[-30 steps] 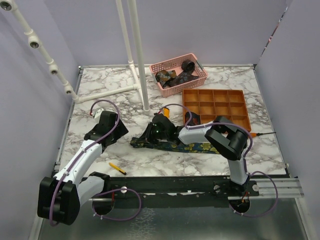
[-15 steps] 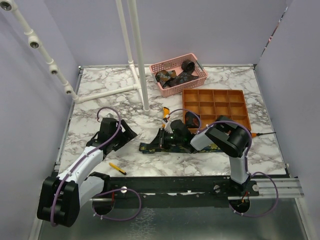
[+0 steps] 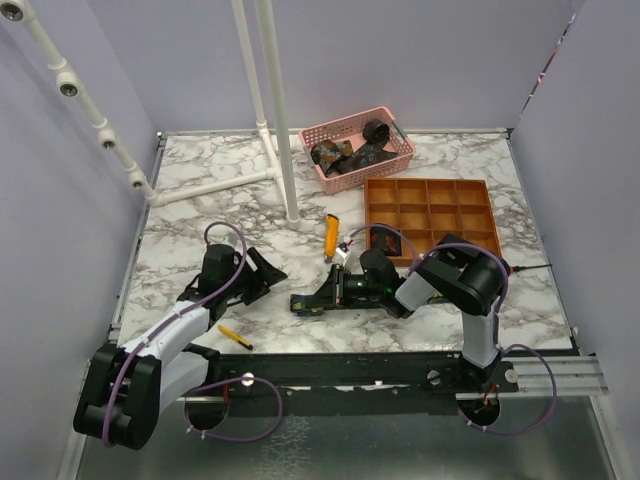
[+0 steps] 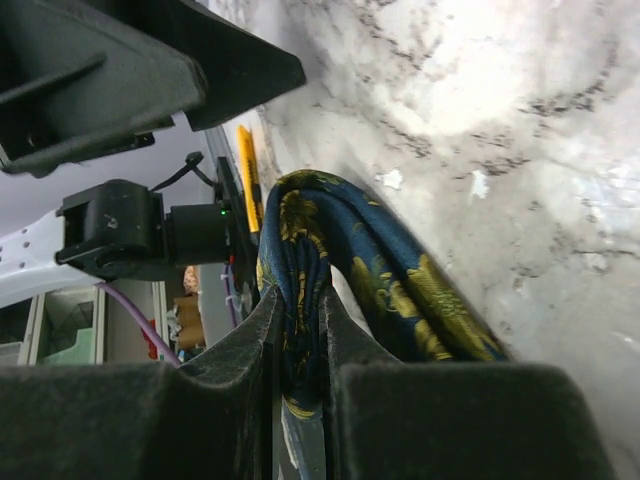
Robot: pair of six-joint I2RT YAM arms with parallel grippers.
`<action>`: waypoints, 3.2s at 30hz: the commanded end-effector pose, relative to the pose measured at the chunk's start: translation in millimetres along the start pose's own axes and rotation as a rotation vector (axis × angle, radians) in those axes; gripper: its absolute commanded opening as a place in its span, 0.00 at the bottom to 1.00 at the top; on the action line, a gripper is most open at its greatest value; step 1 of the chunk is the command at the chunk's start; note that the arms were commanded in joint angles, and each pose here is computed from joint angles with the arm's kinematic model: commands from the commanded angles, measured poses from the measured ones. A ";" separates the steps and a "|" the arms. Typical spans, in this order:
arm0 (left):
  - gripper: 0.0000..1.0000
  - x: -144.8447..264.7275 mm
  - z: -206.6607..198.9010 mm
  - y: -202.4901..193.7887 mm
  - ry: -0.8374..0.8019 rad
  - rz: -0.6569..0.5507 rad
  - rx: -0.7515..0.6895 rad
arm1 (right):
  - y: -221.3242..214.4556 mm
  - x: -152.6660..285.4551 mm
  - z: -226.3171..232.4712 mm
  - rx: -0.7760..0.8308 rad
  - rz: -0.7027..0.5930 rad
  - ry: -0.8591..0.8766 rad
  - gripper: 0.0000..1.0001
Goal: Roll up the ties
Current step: Roll the tie at the center of the board.
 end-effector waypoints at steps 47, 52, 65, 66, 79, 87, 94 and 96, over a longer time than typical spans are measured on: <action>0.63 0.6 14.0 -27.5 0.083 -0.122 -0.104 | 17.5 23.7 8.7 0.019 -0.096 -0.340 0.60; 0.64 1.3 7.1 -23.8 0.069 -0.136 -0.114 | 14.7 32.6 14.0 -0.026 -0.029 -0.432 0.69; 0.63 0.0 3.9 -22.9 0.070 -0.124 -0.125 | 11.8 24.4 25.9 -0.139 0.016 -0.396 0.58; 0.63 0.0 4.2 -23.2 0.070 -0.122 -0.124 | 11.8 23.4 26.7 -0.142 0.015 -0.391 0.58; 0.63 1.8 2.0 -23.0 0.052 -0.125 -0.125 | 14.2 16.8 34.9 -0.071 -0.050 -0.388 0.52; 0.62 3.6 5.2 -24.2 0.048 -0.142 -0.101 | 15.4 11.1 30.1 -0.069 -0.155 -0.372 0.41; 0.62 4.1 3.9 -24.4 0.040 -0.136 -0.106 | 12.9 4.7 26.0 -0.089 -0.149 -0.365 0.33; 0.62 3.9 4.6 -24.8 0.041 -0.134 -0.107 | 12.6 5.1 25.1 -0.086 -0.155 -0.360 0.27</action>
Point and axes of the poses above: each gripper's point midway between its finger pads, its own x axis back along the fingers, its own z axis along the line the jaws close on, y = z × x, the point moved 9 cm from there along x, back along the fingers, and after that the axes turned 7 degrees about x, right-handed, at the moved point
